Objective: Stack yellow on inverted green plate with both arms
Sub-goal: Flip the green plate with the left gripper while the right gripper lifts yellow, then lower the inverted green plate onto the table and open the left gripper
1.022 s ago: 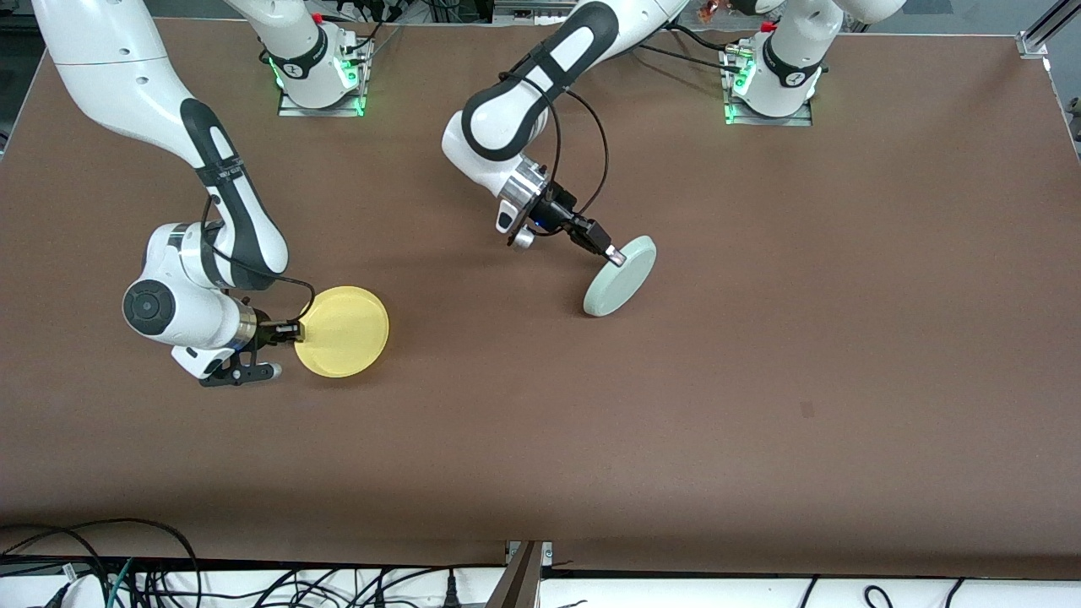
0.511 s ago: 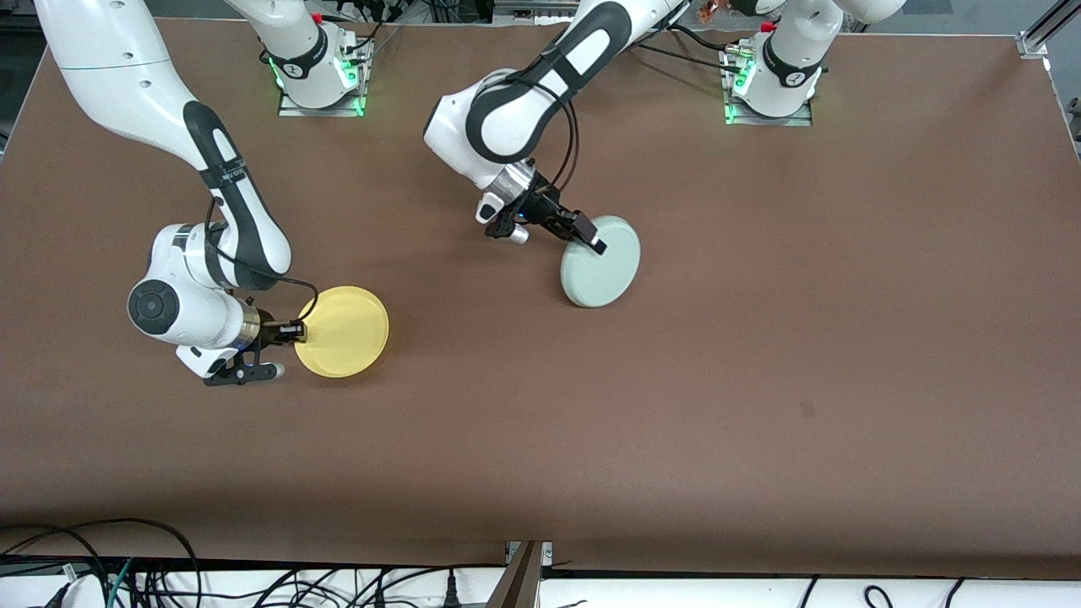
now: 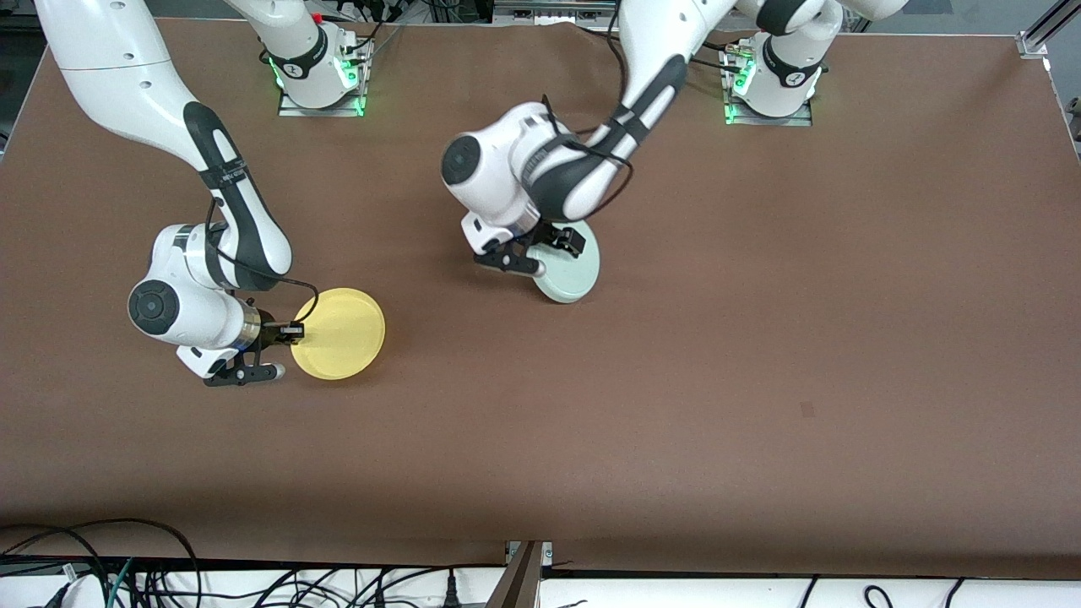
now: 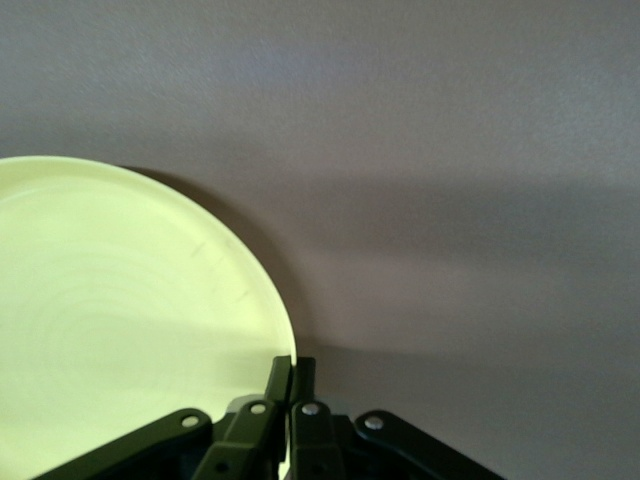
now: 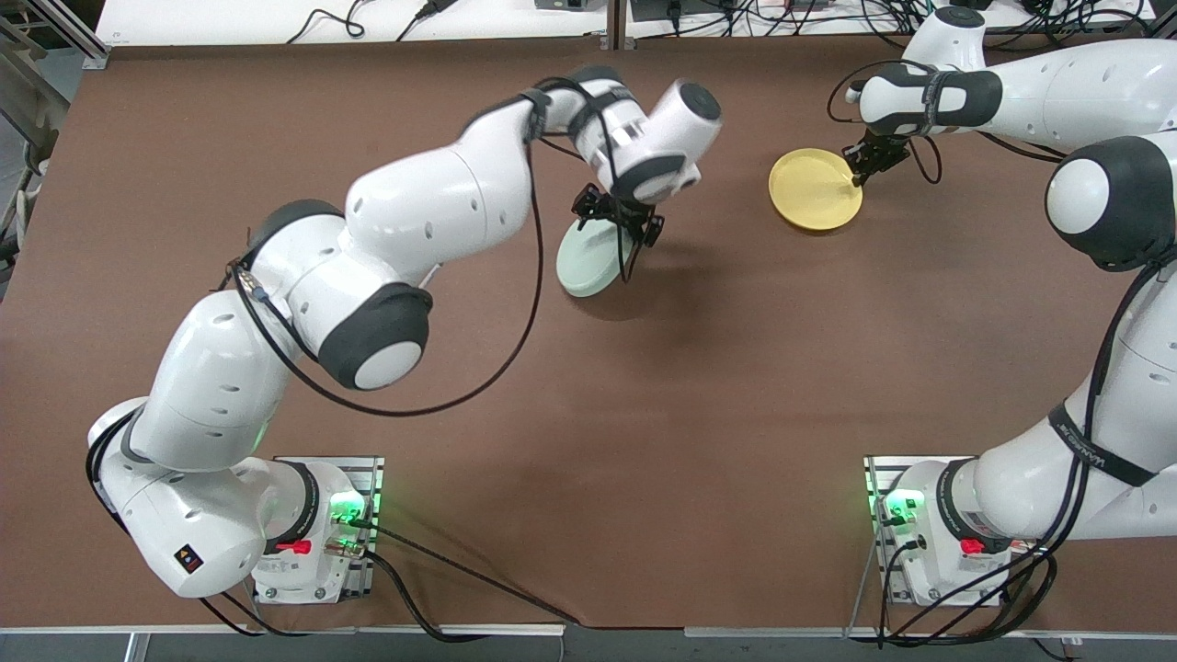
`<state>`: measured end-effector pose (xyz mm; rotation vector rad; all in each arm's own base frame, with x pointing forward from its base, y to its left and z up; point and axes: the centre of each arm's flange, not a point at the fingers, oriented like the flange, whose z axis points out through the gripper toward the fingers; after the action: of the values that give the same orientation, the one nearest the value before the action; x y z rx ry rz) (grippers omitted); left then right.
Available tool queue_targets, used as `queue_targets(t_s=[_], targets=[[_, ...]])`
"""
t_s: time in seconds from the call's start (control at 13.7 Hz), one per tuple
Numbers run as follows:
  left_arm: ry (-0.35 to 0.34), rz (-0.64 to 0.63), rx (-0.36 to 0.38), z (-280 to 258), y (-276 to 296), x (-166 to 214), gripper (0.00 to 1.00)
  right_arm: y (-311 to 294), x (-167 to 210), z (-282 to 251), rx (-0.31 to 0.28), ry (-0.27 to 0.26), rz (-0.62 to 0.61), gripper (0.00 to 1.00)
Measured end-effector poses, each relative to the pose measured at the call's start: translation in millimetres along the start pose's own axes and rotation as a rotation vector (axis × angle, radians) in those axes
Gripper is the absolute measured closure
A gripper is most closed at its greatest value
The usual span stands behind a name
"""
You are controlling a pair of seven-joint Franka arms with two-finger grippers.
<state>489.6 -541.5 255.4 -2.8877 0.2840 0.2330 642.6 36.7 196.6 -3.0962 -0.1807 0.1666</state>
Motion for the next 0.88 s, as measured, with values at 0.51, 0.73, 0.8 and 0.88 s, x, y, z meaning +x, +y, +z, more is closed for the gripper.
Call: queue_targets(t_s=[0.51,0.73,0.8,0.88], targets=[[-0.041,-0.194,-0.339,36.4,-39.1,54.3,0.0,-0.2,28.5,-77.8,0.03,-0.033,0.01,0.98],[-0.037,-0.235,-0.401,29.8,-59.2,68.7,0.0,-2.6,36.2,-106.1,0.059,-0.03,0.019,0.98],[-0.035,-0.238,-0.422,30.0,-69.0,75.3,0.0,-3.2,36.1,-108.3,0.062,-0.039,0.018,0.98],[-0.03,-0.238,-0.433,30.8,-80.7,82.3,0.0,-3.9,36.2,-111.5,0.065,-0.045,0.018,0.98]])
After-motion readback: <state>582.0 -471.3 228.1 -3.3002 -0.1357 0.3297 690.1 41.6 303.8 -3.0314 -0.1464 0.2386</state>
